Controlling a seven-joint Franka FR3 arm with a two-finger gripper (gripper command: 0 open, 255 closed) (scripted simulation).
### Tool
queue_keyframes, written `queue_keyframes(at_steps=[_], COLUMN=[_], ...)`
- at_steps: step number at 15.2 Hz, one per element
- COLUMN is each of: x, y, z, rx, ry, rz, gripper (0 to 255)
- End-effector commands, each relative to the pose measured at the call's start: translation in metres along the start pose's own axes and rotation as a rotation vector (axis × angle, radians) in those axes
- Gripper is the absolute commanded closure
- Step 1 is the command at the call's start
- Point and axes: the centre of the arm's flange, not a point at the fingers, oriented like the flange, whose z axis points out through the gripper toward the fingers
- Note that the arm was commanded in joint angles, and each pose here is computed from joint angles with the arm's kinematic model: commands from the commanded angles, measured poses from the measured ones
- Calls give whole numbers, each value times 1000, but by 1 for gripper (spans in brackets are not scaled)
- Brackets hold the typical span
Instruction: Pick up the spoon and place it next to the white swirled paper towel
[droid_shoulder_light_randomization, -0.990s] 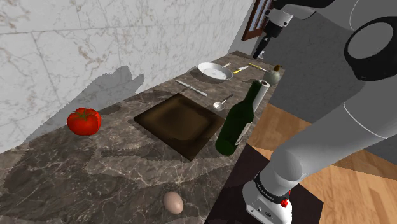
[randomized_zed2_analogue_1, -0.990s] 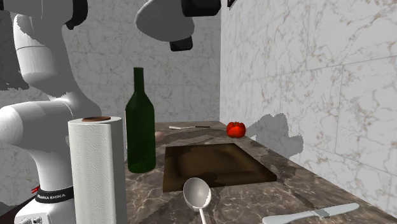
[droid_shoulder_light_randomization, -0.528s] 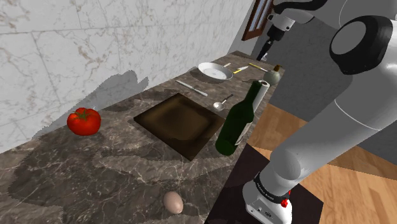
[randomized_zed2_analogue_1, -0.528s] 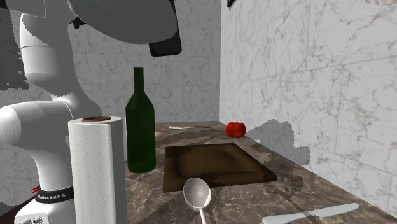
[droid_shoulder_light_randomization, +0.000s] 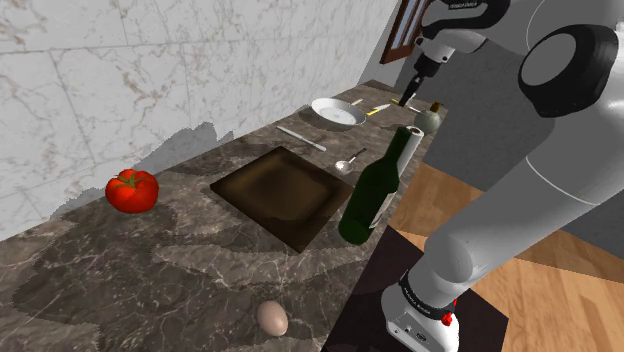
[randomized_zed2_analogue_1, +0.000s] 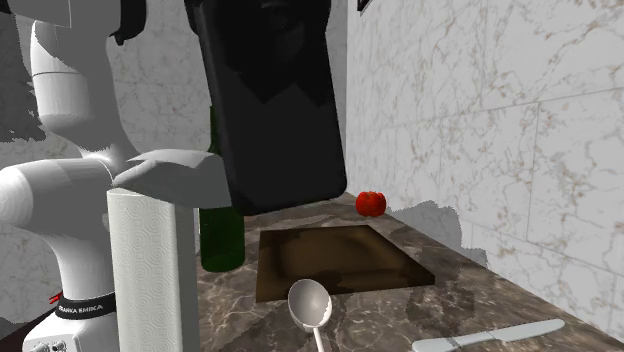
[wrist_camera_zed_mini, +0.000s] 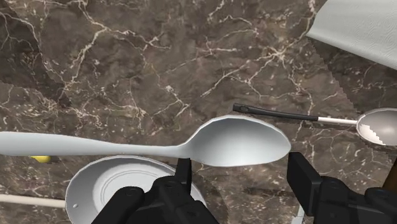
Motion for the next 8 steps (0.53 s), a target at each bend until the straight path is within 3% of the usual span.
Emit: queue_keyframes(at_steps=[1, 8], x=[-1, -7], y=[-2, -3], z=[10, 47], rx=[0, 0], ry=[0, 0], rz=[0, 0], gripper=[255, 255])
